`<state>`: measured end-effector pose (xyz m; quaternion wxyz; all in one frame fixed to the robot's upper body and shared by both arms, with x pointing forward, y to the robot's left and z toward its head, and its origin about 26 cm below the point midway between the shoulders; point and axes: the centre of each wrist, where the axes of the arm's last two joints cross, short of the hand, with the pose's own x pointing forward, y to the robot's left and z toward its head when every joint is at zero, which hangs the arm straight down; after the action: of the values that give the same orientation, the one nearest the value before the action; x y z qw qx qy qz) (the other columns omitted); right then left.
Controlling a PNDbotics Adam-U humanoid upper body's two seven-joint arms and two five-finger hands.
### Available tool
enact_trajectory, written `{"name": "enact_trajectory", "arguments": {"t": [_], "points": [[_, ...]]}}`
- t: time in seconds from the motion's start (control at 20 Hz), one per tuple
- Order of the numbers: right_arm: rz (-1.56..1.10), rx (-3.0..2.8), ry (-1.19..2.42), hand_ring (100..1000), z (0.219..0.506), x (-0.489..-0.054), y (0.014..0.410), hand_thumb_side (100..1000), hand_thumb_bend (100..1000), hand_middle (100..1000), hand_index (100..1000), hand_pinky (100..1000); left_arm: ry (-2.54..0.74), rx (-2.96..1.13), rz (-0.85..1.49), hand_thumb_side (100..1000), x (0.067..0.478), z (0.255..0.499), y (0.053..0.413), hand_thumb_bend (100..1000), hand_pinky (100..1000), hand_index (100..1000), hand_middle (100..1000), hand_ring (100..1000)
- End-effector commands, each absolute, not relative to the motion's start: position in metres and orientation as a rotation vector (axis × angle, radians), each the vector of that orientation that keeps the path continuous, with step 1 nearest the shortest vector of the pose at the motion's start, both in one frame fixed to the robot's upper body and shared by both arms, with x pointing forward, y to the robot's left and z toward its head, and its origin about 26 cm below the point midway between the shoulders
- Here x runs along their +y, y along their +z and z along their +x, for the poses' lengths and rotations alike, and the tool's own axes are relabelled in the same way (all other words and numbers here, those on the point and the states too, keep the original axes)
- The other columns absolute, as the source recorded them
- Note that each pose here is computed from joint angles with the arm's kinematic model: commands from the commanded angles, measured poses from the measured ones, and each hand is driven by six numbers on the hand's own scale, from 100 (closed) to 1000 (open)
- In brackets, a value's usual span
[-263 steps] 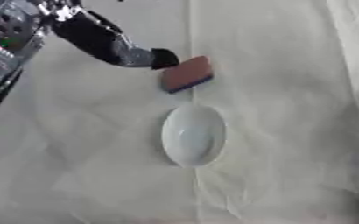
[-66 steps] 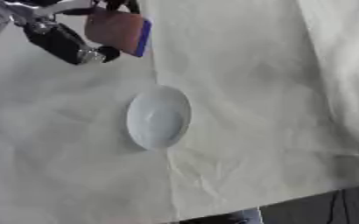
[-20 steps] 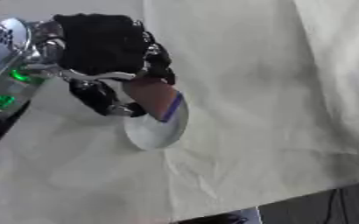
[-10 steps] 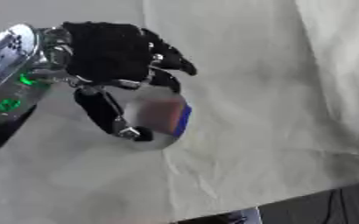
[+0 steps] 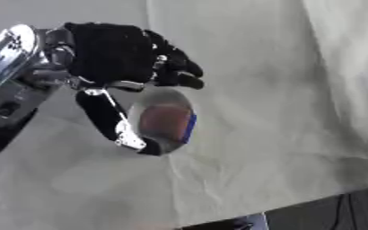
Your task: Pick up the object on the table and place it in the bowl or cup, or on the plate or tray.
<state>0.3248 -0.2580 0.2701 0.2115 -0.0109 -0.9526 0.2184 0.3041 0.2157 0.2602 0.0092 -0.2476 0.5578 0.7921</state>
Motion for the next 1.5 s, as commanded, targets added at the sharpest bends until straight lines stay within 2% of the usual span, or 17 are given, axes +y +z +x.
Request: {"name": "enact_trajectory", "arguments": {"t": [0.05, 0.1, 0.15, 0.2, 0.3, 0.45, 0.6, 0.7, 0.95, 1.15, 1.35, 1.4, 1.45, 1.5], "points": [[-0.037, -2.679, 0.623, 741, 0.321, -0.256, 0.279, 608, 100, 940, 985, 674, 2.488, 1.616, -0.757, 946, 0.219, 0.302, 0.271, 447, 727, 999, 897, 880], [-0.037, -2.678, 0.623, 741, 0.321, -0.256, 0.278, 609, 100, 940, 985, 674, 2.467, 1.65, -0.743, 887, 0.219, 0.302, 0.271, 278, 725, 965, 877, 861], [-0.038, -2.677, 0.623, 741, 0.321, -0.256, 0.278, 609, 100, 941, 985, 675, 2.416, 1.727, -0.698, 875, 0.219, 0.302, 0.27, 183, 748, 969, 891, 882], [-0.039, -2.676, 0.623, 741, 0.321, -0.256, 0.278, 609, 100, 940, 985, 674, 2.349, 1.808, -0.655, 842, 0.22, 0.302, 0.271, 100, 827, 1000, 935, 940], [-0.042, -2.677, 0.622, 741, 0.321, -0.257, 0.278, 609, 100, 941, 985, 675, 2.103, 2.074, -0.449, 745, 0.223, 0.302, 0.267, 100, 945, 1000, 996, 1000], [-0.05, -2.678, 0.619, 741, 0.321, -0.258, 0.279, 609, 100, 940, 986, 675, 1.562, 2.489, -0.074, 753, 0.233, 0.302, 0.259, 100, 917, 1000, 974, 993], [-0.055, -2.678, 0.617, 741, 0.321, -0.259, 0.279, 609, 100, 940, 986, 675, 1.205, 2.691, 0.132, 800, 0.241, 0.301, 0.25, 100, 868, 991, 944, 960], [-0.062, -2.674, 0.61, 742, 0.321, -0.261, 0.279, 609, 100, 941, 986, 675, 1.093, 2.781, 0.196, 821, 0.243, 0.3, 0.241, 100, 858, 987, 937, 954], [-0.089, -2.656, 0.586, 745, 0.323, -0.268, 0.274, 608, 100, 941, 986, 676, 0.872, 2.963, 0.295, 784, 0.247, 0.297, 0.215, 100, 891, 1000, 960, 980], [-0.111, -2.645, 0.565, 750, 0.326, -0.275, 0.27, 609, 100, 936, 982, 676, 0.674, 3.085, 0.445, 838, 0.237, 0.292, 0.187, 100, 945, 1000, 997, 1000], [-0.112, -2.672, 0.526, 800, 0.322, -0.275, 0.268, 612, 100, 923, 965, 697, 0.59, 3.13, 0.683, 863, 0.215, 0.281, 0.153, 100, 953, 1000, 996, 1000], [-0.112, -2.685, 0.518, 823, 0.319, -0.273, 0.268, 519, 100, 919, 958, 717, 0.584, 3.127, 0.734, 870, 0.21, 0.278, 0.148, 100, 952, 1000, 995, 1000], [-0.112, -2.703, 0.516, 830, 0.317, -0.27, 0.269, 607, 100, 922, 956, 724, 0.571, 3.122, 0.781, 878, 0.206, 0.276, 0.143, 100, 950, 1000, 995, 1000], [-0.114, -2.719, 0.516, 848, 0.315, -0.267, 0.27, 570, 100, 923, 953, 744, 0.559, 3.115, 0.823, 885, 0.202, 0.274, 0.14, 100, 948, 1000, 994, 1000]]}}
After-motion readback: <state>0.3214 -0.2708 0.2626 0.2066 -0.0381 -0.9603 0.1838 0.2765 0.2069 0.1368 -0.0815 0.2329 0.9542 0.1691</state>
